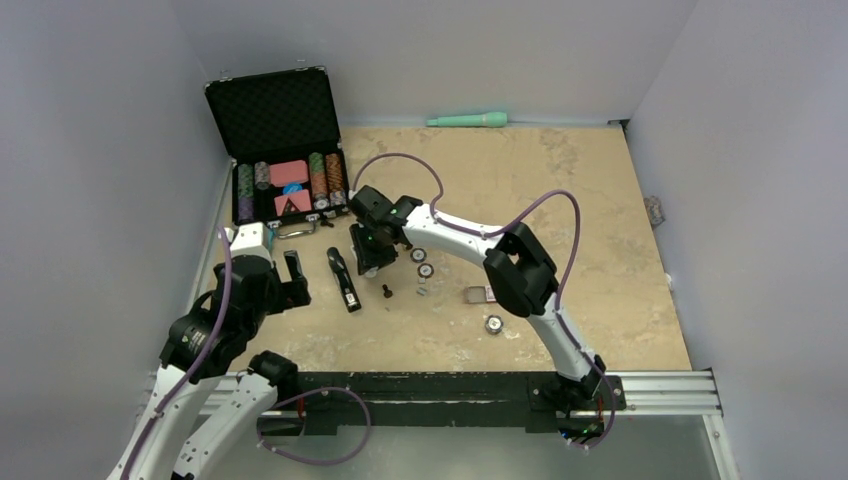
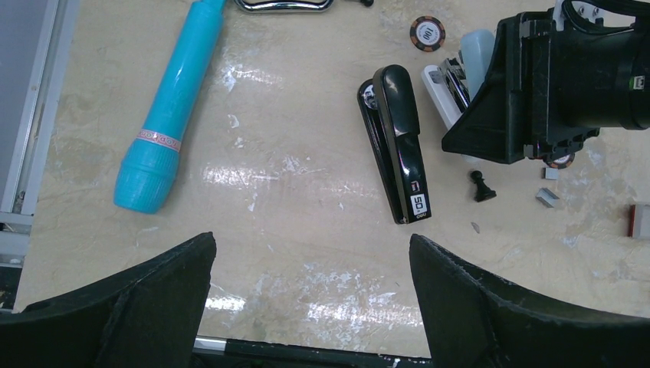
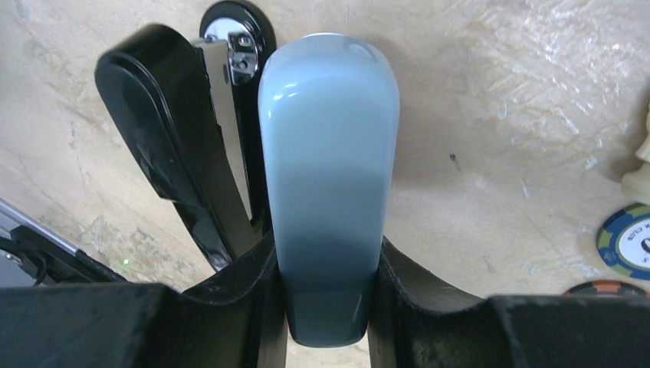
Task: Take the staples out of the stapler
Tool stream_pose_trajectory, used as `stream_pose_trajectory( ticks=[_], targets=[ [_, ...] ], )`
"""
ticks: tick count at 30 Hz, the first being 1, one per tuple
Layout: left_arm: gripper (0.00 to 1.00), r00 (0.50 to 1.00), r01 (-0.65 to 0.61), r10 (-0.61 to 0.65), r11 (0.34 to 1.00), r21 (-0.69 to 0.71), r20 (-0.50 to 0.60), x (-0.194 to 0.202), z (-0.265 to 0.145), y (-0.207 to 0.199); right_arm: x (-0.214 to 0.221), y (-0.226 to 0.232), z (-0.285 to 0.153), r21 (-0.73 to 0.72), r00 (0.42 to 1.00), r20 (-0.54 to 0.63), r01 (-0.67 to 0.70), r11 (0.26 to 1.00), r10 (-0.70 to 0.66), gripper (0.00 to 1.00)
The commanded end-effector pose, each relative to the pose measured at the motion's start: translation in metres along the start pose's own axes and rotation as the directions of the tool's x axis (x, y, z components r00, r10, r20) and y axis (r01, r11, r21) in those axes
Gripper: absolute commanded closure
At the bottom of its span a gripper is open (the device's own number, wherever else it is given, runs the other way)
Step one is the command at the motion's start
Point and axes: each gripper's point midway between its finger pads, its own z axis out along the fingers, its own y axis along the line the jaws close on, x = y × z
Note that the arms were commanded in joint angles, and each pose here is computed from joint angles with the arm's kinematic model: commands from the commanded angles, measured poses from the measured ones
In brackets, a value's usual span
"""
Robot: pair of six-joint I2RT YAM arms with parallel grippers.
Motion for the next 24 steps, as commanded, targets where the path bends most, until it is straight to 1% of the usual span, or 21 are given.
stream_pose_trajectory(
  ticks=[1, 6, 12, 15, 20, 24],
  targets=[
    [0.00, 1.000, 0.018, -0.018, 1.000, -0.001, 0.025, -0.007, 0.003, -0.002, -0.025, 0.010, -0.008, -0.013, 0.997, 0.068, 0.020, 1.000, -0.019, 0.80],
    [0.00, 1.000, 0.016, -0.016, 1.000, 0.002, 0.024, -0.007, 0.003, -0.003, -0.022, 0.005, -0.001, 0.000, 0.997, 0.059, 0.039, 0.999, -0.039, 0.63],
    [0.00, 1.000, 0.013, -0.014, 1.000, 0.007, 0.022, -0.007, 0.003, -0.004, -0.023, 0.011, -0.006, -0.026, 0.997, 0.059, 0.058, 0.998, -0.056, 0.48],
    [0.00, 1.000, 0.010, -0.011, 1.000, 0.009, 0.018, -0.007, 0.003, -0.005, -0.023, 0.013, -0.010, -0.034, 0.996, 0.061, 0.061, 0.998, -0.059, 0.36],
    [0.00, 1.000, 0.011, -0.011, 1.000, 0.009, 0.019, -0.007, 0.004, -0.005, -0.024, 0.017, -0.022, -0.048, 0.996, 0.065, 0.070, 0.996, -0.067, 0.34],
    [0.00, 1.000, 0.007, -0.007, 1.000, 0.012, 0.014, -0.007, 0.004, -0.006, -0.033, 0.026, -0.048, -0.068, 0.992, 0.105, 0.083, 0.994, -0.075, 0.34]
  ],
)
